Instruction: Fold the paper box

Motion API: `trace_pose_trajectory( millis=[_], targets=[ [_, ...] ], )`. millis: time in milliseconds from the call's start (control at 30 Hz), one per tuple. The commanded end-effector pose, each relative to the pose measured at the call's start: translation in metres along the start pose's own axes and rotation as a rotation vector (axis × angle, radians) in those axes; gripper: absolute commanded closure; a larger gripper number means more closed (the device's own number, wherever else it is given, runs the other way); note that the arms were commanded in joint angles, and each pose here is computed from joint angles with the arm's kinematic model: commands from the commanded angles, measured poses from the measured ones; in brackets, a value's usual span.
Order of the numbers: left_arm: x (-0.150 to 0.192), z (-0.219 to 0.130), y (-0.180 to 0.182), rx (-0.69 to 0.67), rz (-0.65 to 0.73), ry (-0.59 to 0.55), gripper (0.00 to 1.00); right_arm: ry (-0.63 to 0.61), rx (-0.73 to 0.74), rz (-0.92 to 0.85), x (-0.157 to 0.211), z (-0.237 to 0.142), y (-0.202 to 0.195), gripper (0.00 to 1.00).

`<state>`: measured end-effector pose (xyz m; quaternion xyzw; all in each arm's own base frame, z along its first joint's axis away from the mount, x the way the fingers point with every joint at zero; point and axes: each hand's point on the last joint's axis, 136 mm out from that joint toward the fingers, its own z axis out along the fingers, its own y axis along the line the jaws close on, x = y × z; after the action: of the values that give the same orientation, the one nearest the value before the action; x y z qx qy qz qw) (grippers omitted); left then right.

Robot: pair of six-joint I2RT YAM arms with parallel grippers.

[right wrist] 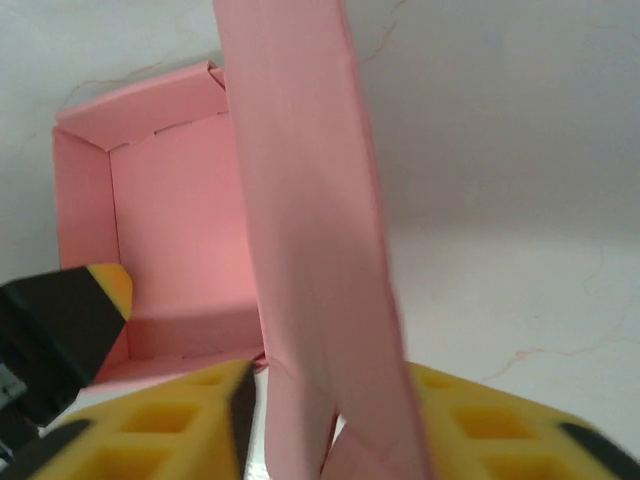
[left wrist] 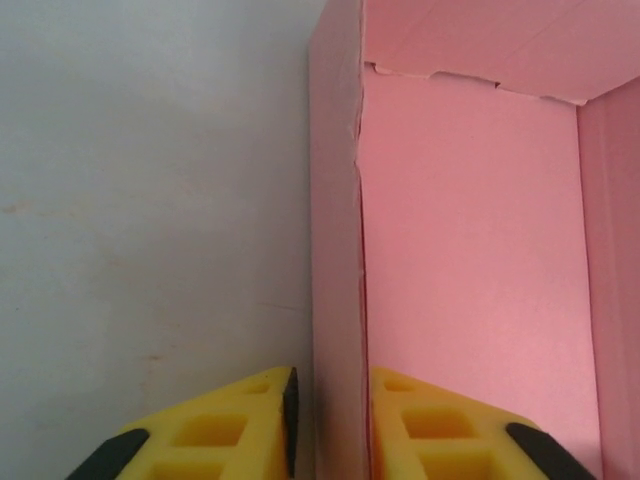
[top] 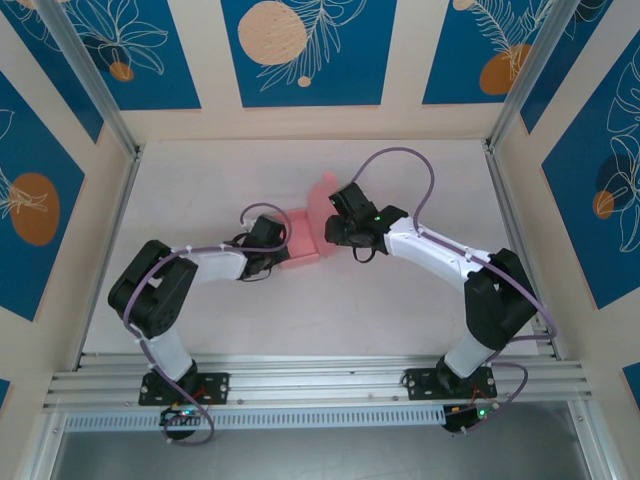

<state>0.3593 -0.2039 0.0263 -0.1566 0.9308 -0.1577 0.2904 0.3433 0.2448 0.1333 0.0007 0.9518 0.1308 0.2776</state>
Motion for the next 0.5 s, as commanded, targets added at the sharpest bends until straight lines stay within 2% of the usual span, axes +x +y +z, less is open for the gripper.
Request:
trace_pose_trajectory(
  millis=[0,200,333,467],
  targets=[
    [-0.004,-0.011,-0.014,0.064,-0.017,-0.014,0.69,-0.070,-0.027,-0.065,-0.024,0.000,0.011,0.70],
    [-0.010,-0.027,-0.021,0.118,-0.011,-0.020,0.40,-0.100,-0.024,-0.188,-0.040,0.003,0.011,0.91],
    [-0.029,-0.055,-0.018,0.130,0.010,-0.069,0.25,-0.093,-0.107,-0.313,-0.049,0.001,0.022,0.96],
    [-0.061,-0.089,-0.004,0.126,0.038,-0.159,0.15,-0.064,-0.190,-0.467,-0.051,0.001,0.036,0.98]
  ],
)
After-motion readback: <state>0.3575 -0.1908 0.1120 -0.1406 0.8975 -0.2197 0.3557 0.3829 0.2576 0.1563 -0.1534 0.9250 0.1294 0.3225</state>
